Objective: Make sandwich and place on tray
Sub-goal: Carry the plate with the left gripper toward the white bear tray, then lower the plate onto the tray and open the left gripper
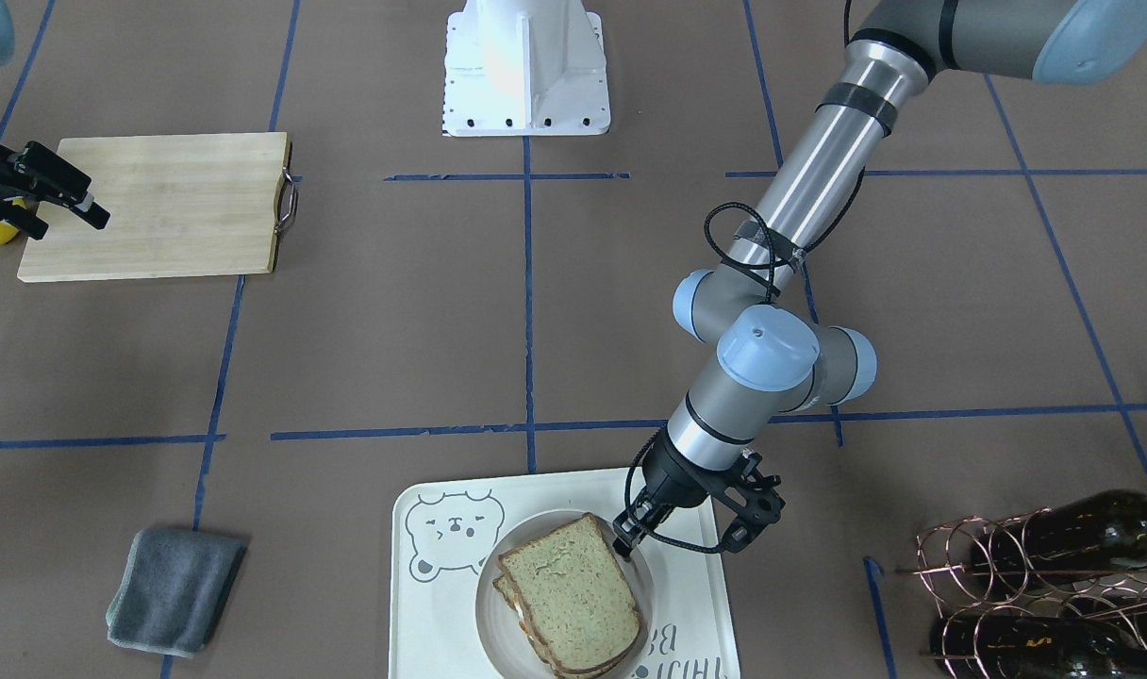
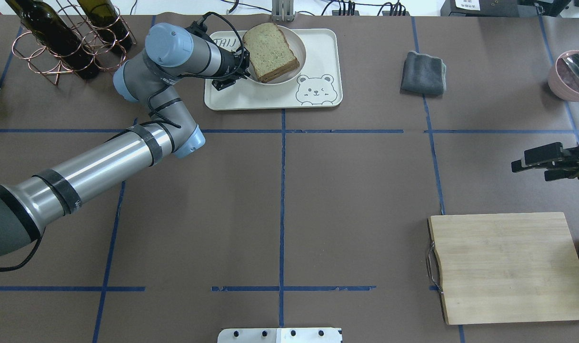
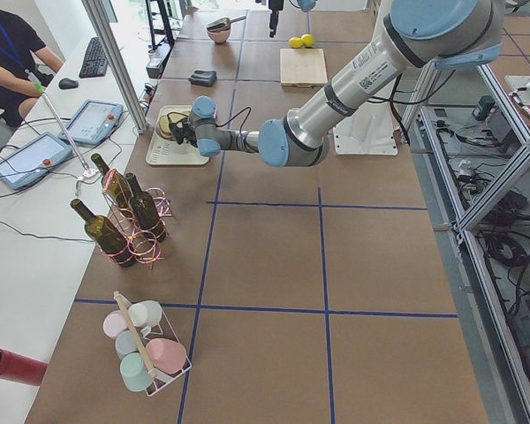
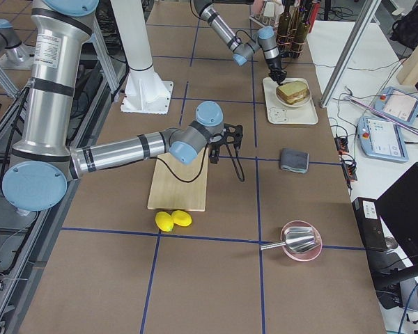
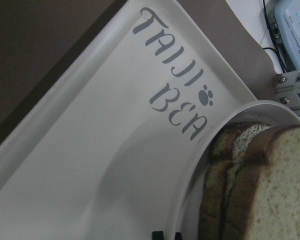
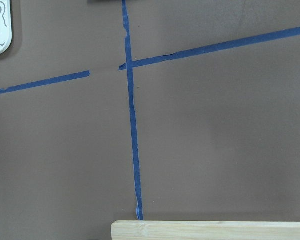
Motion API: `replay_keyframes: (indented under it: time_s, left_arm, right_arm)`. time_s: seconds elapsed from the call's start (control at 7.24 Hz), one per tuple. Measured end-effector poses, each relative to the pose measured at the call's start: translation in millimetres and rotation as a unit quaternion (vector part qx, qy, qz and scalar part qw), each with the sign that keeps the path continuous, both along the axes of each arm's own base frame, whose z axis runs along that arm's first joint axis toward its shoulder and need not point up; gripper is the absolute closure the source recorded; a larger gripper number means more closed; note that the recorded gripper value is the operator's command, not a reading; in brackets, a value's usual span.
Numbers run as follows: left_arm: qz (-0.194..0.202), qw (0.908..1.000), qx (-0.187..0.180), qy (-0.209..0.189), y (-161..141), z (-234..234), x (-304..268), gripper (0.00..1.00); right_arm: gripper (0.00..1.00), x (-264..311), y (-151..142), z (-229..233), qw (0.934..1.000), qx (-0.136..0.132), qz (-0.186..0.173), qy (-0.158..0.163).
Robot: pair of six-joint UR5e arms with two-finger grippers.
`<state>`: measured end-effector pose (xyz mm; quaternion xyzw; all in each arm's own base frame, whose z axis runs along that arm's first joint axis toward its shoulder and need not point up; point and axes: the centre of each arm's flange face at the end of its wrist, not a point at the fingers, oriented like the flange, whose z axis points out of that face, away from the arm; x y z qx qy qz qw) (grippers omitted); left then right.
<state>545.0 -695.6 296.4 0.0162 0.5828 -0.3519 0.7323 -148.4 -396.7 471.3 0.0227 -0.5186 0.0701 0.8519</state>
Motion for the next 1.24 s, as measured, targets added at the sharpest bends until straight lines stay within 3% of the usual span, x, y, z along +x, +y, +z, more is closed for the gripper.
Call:
replay_keyframes:
  time_s: [0.14,0.28,0.41,0.55,0.97,1.24]
  left_arm:
    - [0.002,1.0000,0.000,0.000,2,-1,3,0.78]
    - [0.004,1.0000,0.001,0.001,5,-2,7,0.75]
    - [0.006,1.0000,0.002,0.001,7,-3,10,0.52]
    - [0.009,1.0000,0.003,0.001,9,-4,13,0.44]
    - [0.016,0.9995,0.028,-0.004,9,-17,6,0.49]
    - [0.041,0.9973,0.056,-0.022,26,-19,-42,0.49]
  right_arm:
    - [0.00,0,0,0,1.0000,0.000,-0.001,0.000]
    - [0.00,0,0,0,1.0000,-0.001,-0.001,0.000]
    - [0.00,0,1,0,1.0000,-0.001,-0.001,0.000]
    - [0.00,0,1,1,1.0000,-0.001,-0.001,0.000]
    - [0.00,1,0,0,1.0000,0.000,0.000,-0.001]
    - [0.00,1,-1,-1,1.0000,0.000,0.000,-0.001]
